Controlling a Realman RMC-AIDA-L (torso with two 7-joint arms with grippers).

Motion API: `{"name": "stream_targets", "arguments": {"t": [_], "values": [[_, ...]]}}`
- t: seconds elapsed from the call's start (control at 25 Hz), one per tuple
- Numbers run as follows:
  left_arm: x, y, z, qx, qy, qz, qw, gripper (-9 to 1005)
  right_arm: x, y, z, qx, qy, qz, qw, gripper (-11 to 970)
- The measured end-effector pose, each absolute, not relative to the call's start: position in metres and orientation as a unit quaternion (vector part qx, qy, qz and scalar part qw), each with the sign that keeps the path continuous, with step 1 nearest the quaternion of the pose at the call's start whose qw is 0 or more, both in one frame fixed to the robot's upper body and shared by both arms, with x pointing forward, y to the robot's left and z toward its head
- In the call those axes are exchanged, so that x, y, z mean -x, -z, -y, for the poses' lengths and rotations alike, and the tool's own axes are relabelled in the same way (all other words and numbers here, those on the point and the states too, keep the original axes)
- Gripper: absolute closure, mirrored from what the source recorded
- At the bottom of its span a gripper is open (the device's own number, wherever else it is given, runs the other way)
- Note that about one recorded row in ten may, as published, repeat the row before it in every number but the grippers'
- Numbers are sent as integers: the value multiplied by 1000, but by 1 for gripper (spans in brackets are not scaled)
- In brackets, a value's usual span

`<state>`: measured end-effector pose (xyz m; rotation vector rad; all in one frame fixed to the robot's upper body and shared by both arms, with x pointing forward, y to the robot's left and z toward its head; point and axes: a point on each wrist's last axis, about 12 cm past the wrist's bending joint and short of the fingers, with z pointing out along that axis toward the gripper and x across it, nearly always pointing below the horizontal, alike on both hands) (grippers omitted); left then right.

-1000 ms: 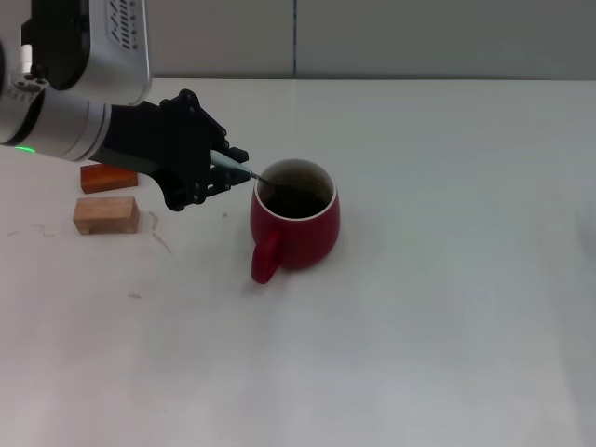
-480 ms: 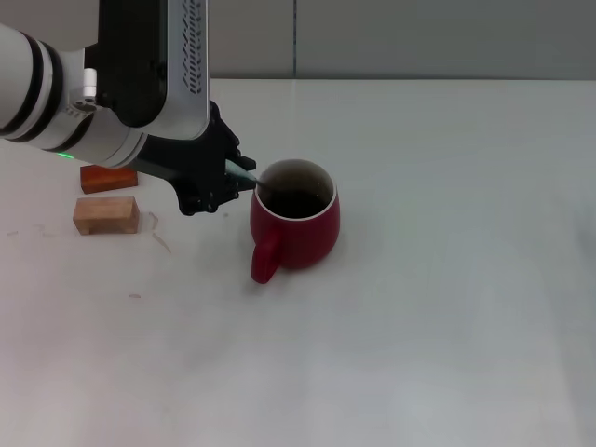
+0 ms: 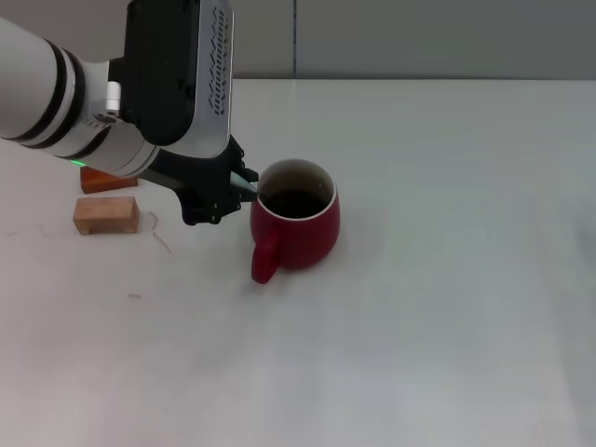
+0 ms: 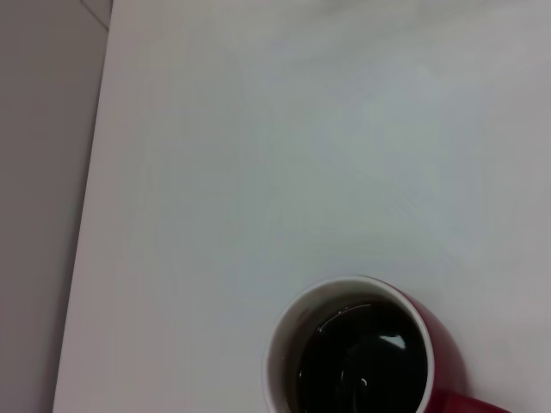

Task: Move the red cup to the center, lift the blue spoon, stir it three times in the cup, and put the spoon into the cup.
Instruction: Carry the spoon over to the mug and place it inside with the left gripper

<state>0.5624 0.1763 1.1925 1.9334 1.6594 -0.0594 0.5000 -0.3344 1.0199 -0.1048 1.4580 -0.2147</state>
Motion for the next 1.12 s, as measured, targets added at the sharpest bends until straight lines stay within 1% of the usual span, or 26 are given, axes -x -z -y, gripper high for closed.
{"name": "stream_targets", "arguments": {"t": [0.32, 0.64, 1.12], "values": [[-559, -1195, -173, -732, 30, -616, 291, 852, -500, -1020, 334, 49, 97, -665, 739, 363], [-554, -1194, -159, -739, 58, -596, 309, 852, -501, -1021, 334, 51, 97, -664, 740, 362], [-561, -1186, -149, -730, 34, -594, 335, 851, -500, -1020, 334, 52, 96, -665, 739, 362]]}}
